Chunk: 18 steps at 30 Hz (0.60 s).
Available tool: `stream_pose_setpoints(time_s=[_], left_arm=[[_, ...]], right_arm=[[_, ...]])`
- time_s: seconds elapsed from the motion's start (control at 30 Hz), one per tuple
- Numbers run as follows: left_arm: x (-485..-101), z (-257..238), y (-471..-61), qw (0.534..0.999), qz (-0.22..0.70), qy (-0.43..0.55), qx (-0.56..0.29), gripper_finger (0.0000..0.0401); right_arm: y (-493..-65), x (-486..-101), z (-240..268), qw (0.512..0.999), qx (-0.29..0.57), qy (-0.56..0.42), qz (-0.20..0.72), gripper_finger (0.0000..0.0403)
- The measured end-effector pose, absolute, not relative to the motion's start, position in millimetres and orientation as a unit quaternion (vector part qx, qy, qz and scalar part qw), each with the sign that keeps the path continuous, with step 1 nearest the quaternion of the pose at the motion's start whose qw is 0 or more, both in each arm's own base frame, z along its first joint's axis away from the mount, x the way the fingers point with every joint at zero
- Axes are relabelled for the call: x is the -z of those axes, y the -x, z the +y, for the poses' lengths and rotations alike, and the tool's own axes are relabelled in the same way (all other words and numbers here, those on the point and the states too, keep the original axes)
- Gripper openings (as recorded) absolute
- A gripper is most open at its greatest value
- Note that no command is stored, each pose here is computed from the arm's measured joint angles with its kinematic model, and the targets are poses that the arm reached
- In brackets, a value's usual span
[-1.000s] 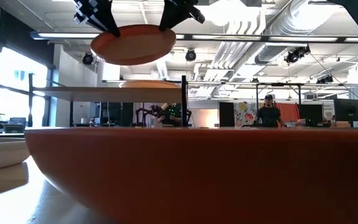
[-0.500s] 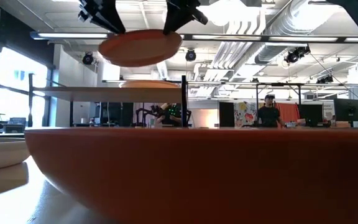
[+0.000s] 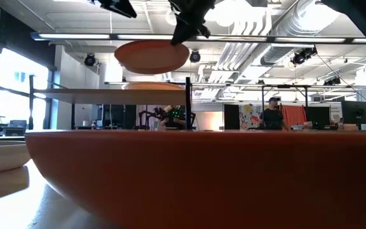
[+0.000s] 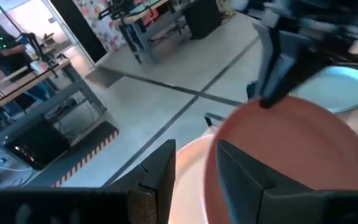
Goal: Place and stack plates onto a shelf
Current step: Stack the brown plate on top of the light orange plate on the shelf
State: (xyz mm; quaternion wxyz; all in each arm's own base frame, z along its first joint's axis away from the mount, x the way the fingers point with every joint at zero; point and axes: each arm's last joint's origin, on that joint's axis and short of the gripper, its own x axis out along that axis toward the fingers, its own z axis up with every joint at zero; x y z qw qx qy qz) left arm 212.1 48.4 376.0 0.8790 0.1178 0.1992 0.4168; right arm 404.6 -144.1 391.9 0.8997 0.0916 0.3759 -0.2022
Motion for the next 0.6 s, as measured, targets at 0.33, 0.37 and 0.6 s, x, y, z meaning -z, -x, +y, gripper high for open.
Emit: stream_pose_setpoints(time_s=[0.33,0.37,0.6], left_arm=[[-375,62,-208,0.867,0.195,-0.089,-0.449,0.0106],[-375,63,-208,0.866,0.194,-0.085,-0.452,0.0106],[-375,70,-205,0.860,0.184,-0.061,-0.473,0.0106]], right_arm=[[-381,-402,-223,0.929,0.190,-0.131,0.288,0.0000],[-378,-402,-231,0.929,0.195,-0.143,0.280,0.0000],[-365,-385,-277,0.897,0.260,-0.254,0.250,0.0000]])
